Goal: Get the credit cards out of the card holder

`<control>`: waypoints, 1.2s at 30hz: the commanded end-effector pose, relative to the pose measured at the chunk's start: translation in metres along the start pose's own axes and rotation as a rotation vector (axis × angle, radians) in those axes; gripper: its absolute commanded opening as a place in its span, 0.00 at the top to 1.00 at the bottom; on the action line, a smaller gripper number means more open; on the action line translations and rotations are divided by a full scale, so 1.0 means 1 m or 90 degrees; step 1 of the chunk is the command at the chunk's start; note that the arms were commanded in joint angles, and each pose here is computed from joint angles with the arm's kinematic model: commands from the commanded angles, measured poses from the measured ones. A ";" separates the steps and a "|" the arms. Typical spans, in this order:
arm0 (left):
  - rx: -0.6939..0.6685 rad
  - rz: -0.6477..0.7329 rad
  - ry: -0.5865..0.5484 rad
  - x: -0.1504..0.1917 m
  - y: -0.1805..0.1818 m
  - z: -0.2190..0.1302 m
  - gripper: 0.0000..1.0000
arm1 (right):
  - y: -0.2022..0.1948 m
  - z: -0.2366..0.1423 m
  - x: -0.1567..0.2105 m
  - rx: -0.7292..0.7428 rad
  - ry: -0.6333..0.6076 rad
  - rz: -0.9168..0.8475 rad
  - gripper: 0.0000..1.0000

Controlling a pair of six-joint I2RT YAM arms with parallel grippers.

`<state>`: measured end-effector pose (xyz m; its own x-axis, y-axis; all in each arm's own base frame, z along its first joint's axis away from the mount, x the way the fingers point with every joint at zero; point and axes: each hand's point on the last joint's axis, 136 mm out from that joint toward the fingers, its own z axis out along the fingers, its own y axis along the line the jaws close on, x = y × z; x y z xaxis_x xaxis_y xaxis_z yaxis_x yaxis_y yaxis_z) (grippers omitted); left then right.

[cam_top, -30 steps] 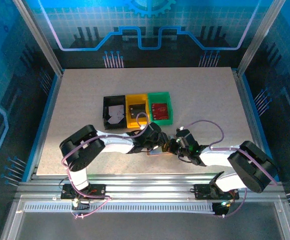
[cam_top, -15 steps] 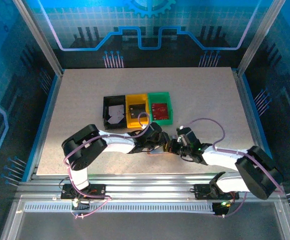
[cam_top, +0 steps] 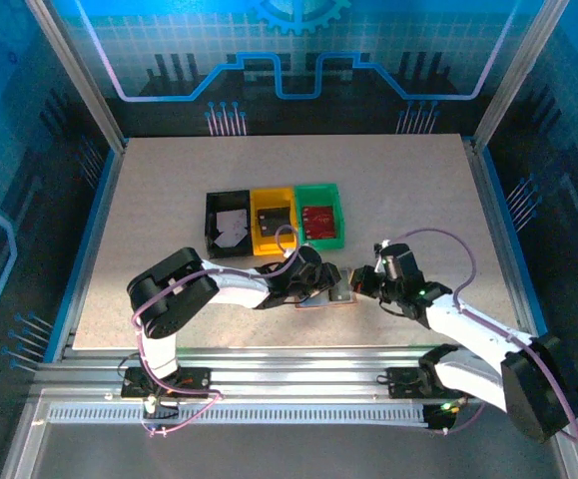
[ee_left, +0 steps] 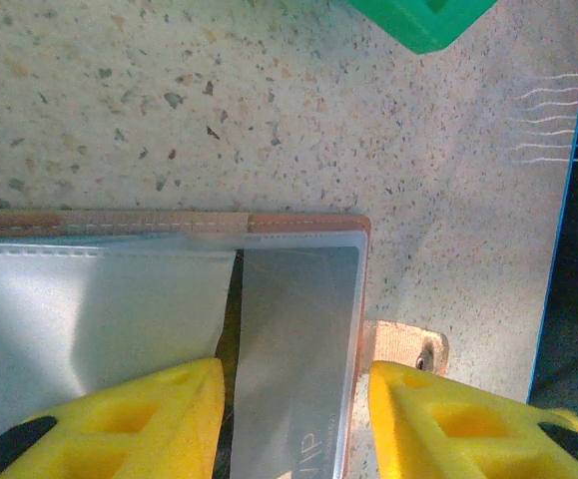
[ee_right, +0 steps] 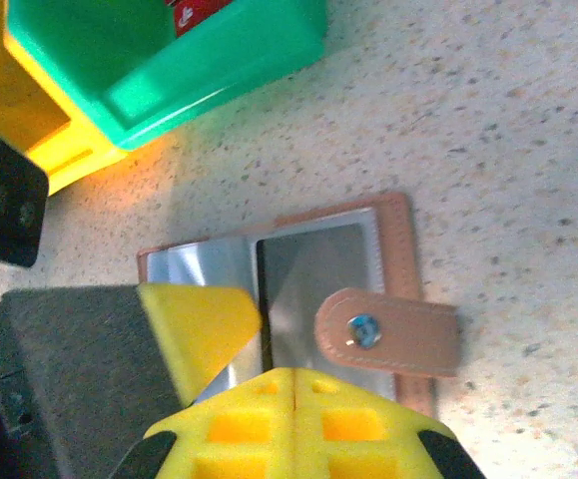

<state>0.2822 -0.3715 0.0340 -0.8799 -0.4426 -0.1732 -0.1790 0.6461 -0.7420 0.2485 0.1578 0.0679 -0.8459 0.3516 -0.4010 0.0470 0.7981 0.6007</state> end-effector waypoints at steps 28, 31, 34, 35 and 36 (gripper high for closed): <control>-0.116 0.095 -0.029 -0.019 -0.018 -0.050 0.52 | 0.002 0.033 0.033 -0.051 0.085 -0.029 1.00; -0.125 0.094 -0.027 -0.017 -0.013 -0.047 0.53 | 0.004 0.035 0.032 -0.054 0.085 -0.028 1.00; -0.133 0.086 -0.021 -0.014 -0.003 -0.041 0.53 | 0.005 0.038 0.033 -0.055 0.088 -0.029 1.00; -0.134 0.081 -0.018 -0.013 0.000 -0.039 0.53 | 0.005 0.039 0.033 -0.055 0.088 -0.028 1.00; -0.134 0.079 -0.016 -0.012 0.002 -0.037 0.54 | 0.006 0.040 0.033 -0.057 0.088 -0.028 1.00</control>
<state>0.2796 -0.3449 0.0701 -0.8870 -0.3695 -0.2769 -0.1503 0.7981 -0.5835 0.2382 0.1882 0.0289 -0.9158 0.2466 -0.3170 -0.0188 0.7622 0.6471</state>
